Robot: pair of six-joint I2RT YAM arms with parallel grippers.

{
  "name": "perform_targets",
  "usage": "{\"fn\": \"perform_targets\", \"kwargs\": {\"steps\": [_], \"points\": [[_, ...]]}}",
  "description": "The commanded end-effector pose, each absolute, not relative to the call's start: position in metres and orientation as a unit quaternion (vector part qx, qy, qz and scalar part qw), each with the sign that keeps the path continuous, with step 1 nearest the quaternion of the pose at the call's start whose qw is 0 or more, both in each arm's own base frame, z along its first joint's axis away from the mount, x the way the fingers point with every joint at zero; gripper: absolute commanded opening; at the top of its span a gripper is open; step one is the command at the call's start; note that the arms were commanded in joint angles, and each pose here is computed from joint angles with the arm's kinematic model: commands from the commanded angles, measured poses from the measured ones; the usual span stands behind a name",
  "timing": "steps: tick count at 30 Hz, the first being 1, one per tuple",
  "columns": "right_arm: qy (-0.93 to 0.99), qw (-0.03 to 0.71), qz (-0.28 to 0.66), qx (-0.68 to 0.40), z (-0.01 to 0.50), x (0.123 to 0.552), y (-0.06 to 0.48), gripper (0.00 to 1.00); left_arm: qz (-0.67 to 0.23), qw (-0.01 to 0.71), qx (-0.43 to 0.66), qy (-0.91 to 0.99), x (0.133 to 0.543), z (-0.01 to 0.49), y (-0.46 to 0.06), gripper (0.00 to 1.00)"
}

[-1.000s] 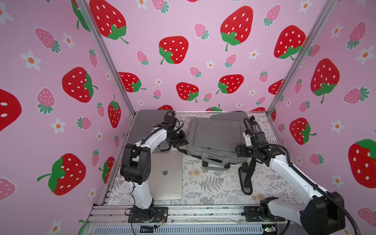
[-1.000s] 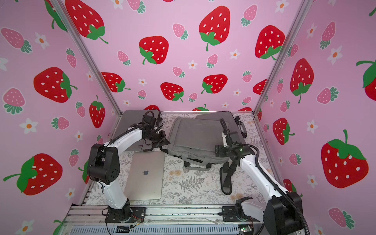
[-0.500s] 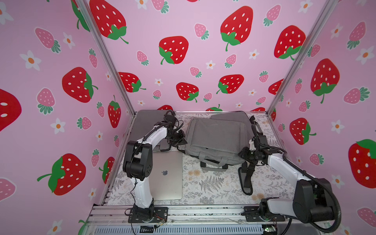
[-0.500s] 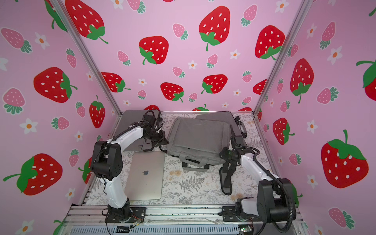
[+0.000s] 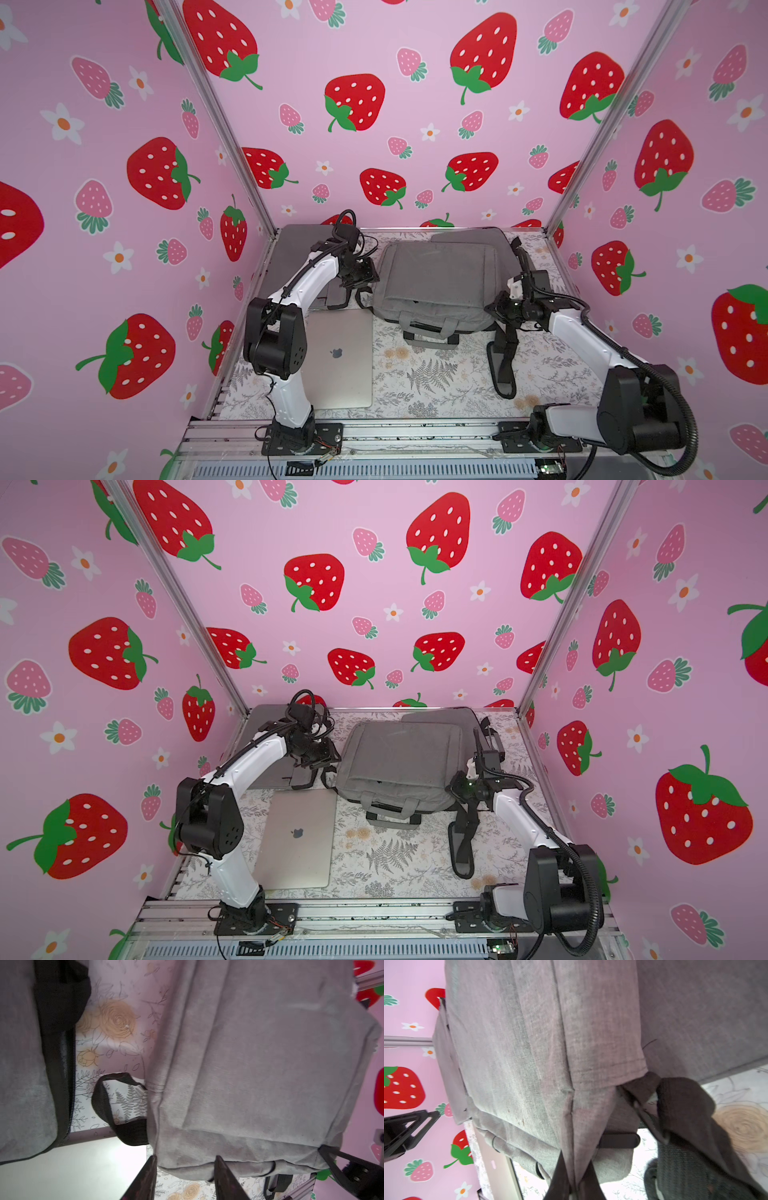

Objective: Open the zippered laptop bag and take out the laptop
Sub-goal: Adjust the zippered laptop bag.

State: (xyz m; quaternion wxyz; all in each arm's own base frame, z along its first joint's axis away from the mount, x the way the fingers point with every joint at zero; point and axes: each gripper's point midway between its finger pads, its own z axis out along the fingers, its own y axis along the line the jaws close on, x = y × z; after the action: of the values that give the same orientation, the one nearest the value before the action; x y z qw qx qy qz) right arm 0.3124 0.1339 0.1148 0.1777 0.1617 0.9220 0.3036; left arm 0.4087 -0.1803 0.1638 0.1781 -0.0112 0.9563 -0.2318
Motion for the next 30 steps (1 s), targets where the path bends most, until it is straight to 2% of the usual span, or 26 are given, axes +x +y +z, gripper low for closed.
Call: {"fn": "perform_targets", "kwargs": {"steps": [1,4,6,9,19,24,30], "points": [[0.905,0.188,0.349,0.154,0.142,0.329,0.149,0.04,-0.234,0.272,0.129,0.925,0.4,0.203,-0.224,0.5],[0.906,0.182,0.353,0.146,0.146,0.331,0.152,0.04,-0.256,0.32,0.226,0.884,0.382,0.214,-0.271,0.59],[0.905,0.179,0.358,0.144,0.147,0.333,0.154,0.04,-0.273,0.327,0.273,0.862,0.37,0.214,-0.296,0.61],[0.898,0.175,0.379,0.139,0.153,0.336,0.161,0.05,-0.294,0.333,0.339,0.829,0.353,0.21,-0.334,0.62],[0.889,0.158,0.403,0.149,0.163,0.34,0.169,0.07,-0.266,0.379,0.49,0.738,0.313,0.18,-0.422,0.64],[0.885,0.15,0.413,0.155,0.166,0.342,0.172,0.07,-0.229,0.395,0.528,0.716,0.304,0.161,-0.445,0.66],[0.883,0.145,0.417,0.157,0.168,0.341,0.174,0.07,-0.139,0.419,0.504,0.742,0.333,0.141,-0.449,0.66]]}}
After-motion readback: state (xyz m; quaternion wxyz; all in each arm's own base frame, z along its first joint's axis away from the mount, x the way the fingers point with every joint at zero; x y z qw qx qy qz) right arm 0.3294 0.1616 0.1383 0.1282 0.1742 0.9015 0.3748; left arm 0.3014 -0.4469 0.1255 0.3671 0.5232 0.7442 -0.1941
